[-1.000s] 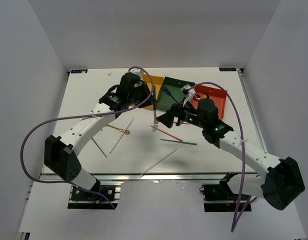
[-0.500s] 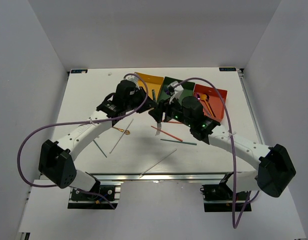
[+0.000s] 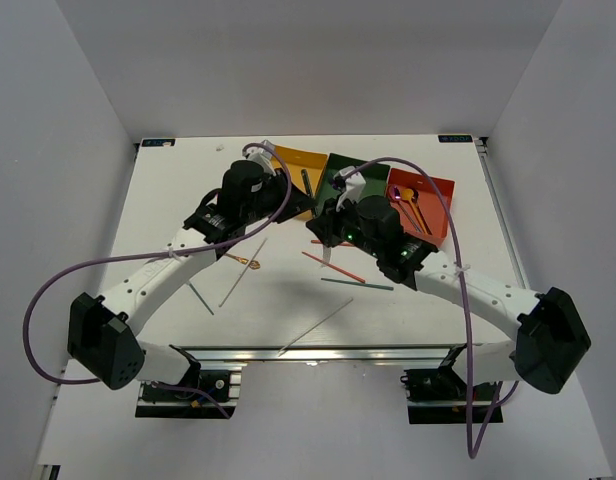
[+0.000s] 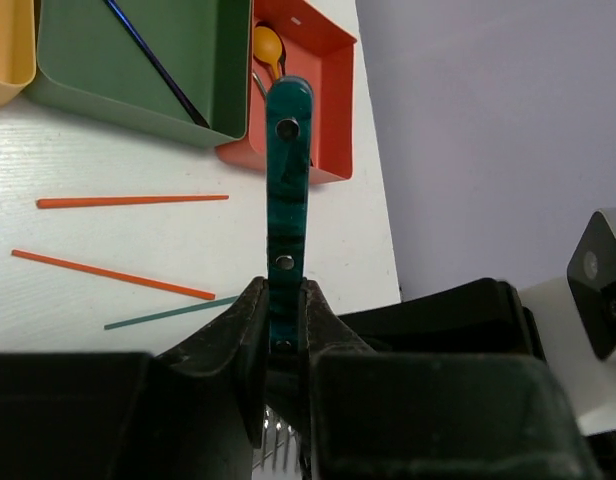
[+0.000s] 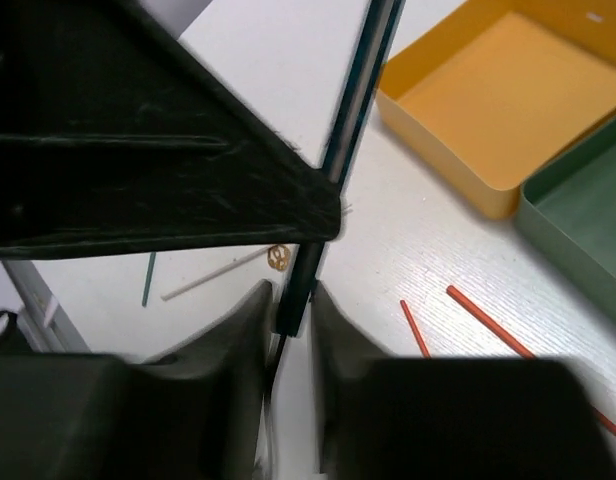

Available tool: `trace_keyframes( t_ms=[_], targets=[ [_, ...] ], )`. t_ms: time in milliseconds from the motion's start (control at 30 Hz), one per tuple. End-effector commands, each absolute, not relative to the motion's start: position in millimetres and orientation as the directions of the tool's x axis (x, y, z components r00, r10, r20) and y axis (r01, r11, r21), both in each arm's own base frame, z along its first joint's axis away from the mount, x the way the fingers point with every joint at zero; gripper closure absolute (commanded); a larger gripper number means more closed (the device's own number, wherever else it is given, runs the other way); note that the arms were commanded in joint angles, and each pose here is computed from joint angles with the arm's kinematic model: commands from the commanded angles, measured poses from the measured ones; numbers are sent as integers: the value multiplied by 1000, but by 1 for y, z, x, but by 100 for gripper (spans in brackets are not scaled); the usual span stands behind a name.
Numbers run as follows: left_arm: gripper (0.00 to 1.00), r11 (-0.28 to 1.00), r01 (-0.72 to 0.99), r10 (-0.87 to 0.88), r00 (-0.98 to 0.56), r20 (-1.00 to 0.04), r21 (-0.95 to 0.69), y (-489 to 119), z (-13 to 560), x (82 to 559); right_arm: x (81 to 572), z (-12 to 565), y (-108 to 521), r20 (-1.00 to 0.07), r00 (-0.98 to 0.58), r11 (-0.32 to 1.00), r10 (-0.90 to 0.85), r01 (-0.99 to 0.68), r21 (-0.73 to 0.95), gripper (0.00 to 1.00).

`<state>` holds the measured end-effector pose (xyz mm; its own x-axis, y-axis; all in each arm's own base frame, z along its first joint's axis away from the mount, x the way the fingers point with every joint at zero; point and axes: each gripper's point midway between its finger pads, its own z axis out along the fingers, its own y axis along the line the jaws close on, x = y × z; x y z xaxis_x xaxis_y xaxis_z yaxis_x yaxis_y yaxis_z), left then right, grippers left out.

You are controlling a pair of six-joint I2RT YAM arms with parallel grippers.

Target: Sort the eating utensils into containers

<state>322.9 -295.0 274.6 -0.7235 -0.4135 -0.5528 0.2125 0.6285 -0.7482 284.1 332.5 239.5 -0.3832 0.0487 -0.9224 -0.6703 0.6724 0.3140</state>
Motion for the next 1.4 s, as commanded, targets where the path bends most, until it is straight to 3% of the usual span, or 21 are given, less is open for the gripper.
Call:
trace_keyframes(
  t_ms=[0,33,100,133,233,267,300,367,467,633,767,1000,1100,1133,1233,1300,1333,1367],
  targets=[
    [100,555,270,-410,-734,-541,-787,-304,291,311,291,269,345,-944,-319,643,83,-707,295,89],
    [100,545,276,-414,-733,-540,-792,-305,293,311,288,269,349,-945,-321,623,69,-726,292,100],
    [98,562,271,-415,-724,-550,-781,-302,291,314,291,275,350,-951,-302,627,59,-731,271,100],
    [67,593,266,-403,-719,-566,-760,-298,287,315,293,273,347,-953,-300,639,49,-723,261,100],
    [2,748,171,-417,-631,-654,-642,-266,291,337,318,266,323,-959,-281,741,-22,-649,173,100],
    [2,807,81,-466,-520,-716,-585,-240,312,358,327,257,317,-958,-280,755,-67,-642,135,100],
    [2,859,-9,-444,-509,-737,-512,-218,306,356,344,251,300,-952,-295,786,-83,-606,119,100],
    [2,886,-192,-463,-342,-818,-422,-167,336,366,365,237,281,-930,-322,818,-177,-574,43,100],
    [2,890,-293,-430,-288,-856,-349,-131,339,356,406,226,252,-896,-351,857,-271,-511,-59,100],
    [2,924,-249,-364,-349,-863,-289,-130,317,348,467,188,226,-793,-394,827,-465,-514,-230,100],
    [2,940,-247,-321,-407,-855,-236,-129,292,344,508,178,215,-758,-427,829,-493,-495,-261,100],
    [2,951,-233,-294,-463,-836,-206,-125,267,347,535,146,214,-741,-426,807,-519,-531,-260,100],
    [2,953,-227,-290,-481,-827,-201,-124,259,348,538,149,221,-755,-400,789,-520,-564,-244,88],
    [2,954,-222,-287,-493,-822,-200,-124,253,348,537,148,223,-754,-402,786,-519,-572,-237,64],
    [2,953,-228,-293,-501,-814,-202,-122,246,350,541,156,224,-768,-393,794,-505,-560,-236,31],
    [2,953,-237,-288,-523,-803,-188,-120,234,351,542,168,223,-779,-387,803,-493,-546,-237,23],
    [2,952,-245,-288,-527,-800,-182,-118,230,351,543,175,221,-784,-387,813,-485,-530,-242,11],
    [2,949,-260,-297,-531,-794,-181,-116,223,351,543,179,216,-787,-394,827,-475,-504,-247,11]
  ],
)
